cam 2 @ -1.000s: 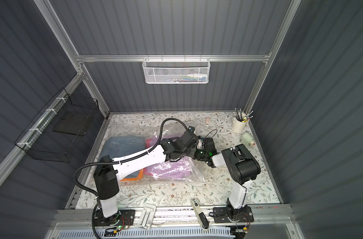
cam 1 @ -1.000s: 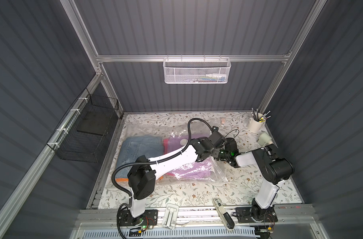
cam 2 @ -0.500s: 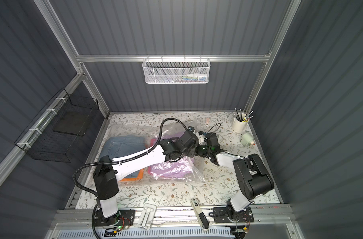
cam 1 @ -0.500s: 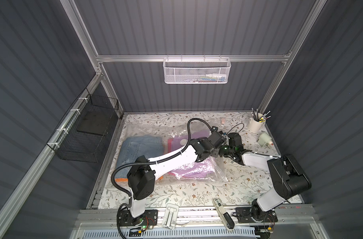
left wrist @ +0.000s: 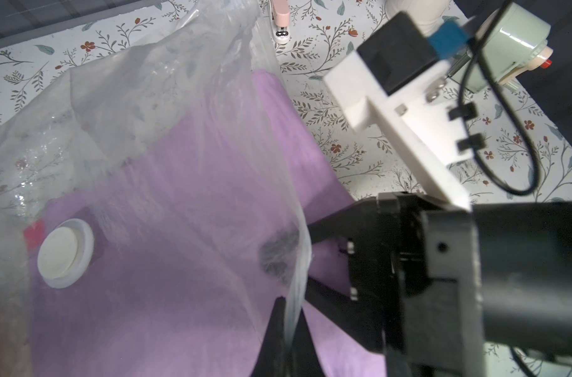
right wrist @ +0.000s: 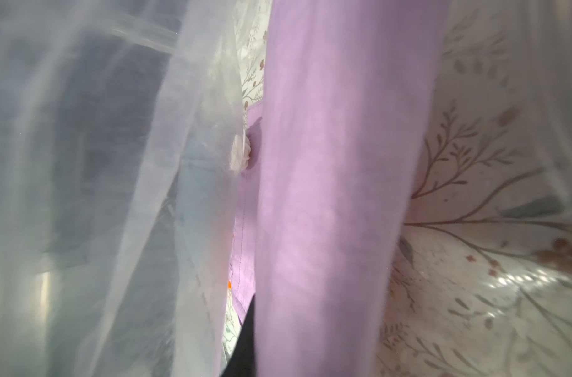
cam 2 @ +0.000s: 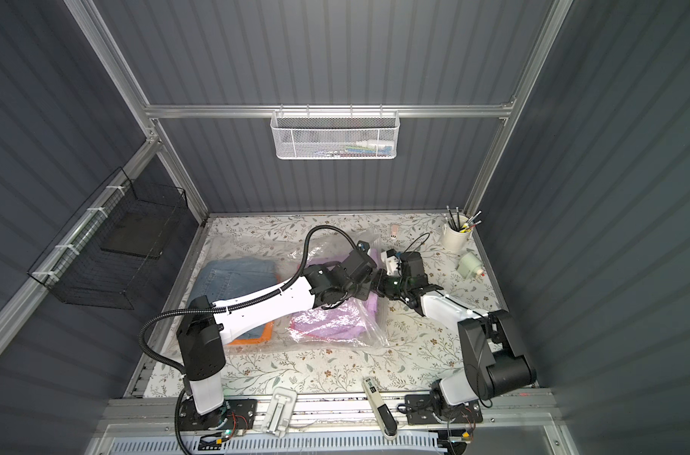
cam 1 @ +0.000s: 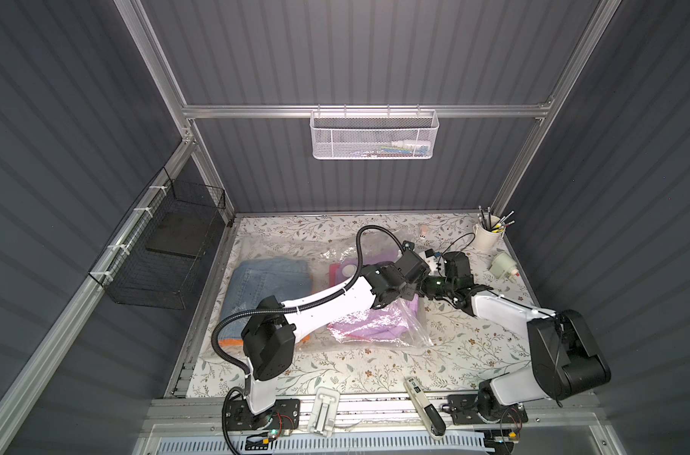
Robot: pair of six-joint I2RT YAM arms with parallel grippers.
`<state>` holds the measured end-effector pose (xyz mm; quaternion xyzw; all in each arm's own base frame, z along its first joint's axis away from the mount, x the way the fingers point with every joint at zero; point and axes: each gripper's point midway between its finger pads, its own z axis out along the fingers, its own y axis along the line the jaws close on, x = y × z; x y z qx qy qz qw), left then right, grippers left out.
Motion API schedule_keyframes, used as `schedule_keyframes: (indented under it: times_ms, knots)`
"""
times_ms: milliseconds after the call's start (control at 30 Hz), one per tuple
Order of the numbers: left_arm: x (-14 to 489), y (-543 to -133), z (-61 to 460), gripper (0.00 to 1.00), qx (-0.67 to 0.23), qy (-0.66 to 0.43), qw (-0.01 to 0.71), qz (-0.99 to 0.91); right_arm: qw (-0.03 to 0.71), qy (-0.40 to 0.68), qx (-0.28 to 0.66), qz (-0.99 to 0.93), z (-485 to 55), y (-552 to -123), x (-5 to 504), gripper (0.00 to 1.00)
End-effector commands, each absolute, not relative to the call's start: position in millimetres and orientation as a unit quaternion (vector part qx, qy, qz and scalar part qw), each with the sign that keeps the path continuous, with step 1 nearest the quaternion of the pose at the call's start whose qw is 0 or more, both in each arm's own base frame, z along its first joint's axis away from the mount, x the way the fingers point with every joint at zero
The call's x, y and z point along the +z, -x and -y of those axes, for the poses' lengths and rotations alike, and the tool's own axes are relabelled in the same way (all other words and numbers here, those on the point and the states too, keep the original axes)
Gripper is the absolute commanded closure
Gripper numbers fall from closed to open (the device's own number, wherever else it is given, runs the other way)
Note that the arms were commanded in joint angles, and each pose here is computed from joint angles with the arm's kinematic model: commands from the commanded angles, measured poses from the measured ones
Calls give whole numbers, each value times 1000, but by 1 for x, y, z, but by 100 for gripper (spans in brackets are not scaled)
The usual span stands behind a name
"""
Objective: Take the trousers out of the vacuum bag
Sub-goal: Take out the trousers from the vacuum bag.
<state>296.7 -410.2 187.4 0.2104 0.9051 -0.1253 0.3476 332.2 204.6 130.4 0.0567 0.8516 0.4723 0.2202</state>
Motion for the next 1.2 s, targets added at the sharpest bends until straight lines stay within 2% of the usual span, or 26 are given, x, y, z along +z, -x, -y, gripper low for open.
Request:
schedule_keyframes:
  times_ms: [0,167,267,467,533,600,800,1000,1167]
  knots:
    - [185,-297,402,100,-107,-219,344,-907,250,-39,460,-851,-194,-331,140,94]
    - [180,-295,403,100,-107,-227,338,-907,238,-51,450,-859,-186,-327,121,94]
    - [177,-294,405,100,-111,-232,334,-907,230,-59,434,-869,-182,-326,104,89]
    - [177,-292,411,100,-121,-243,330,-904,231,-79,409,-879,-172,-333,86,49]
    - [178,-292,413,100,-123,-245,331,-903,238,-84,406,-878,-168,-337,85,42]
    - [178,-292,414,100,-123,-247,330,-903,247,-91,401,-878,-163,-343,86,38]
    - [180,-291,414,100,-120,-251,330,-902,283,-95,382,-875,-147,-360,99,36]
    - [180,-290,416,100,-120,-252,329,-902,281,-85,410,-864,-153,-368,101,36]
    - [180,-290,415,100,-119,-251,330,-902,297,-73,434,-848,-159,-367,112,42]
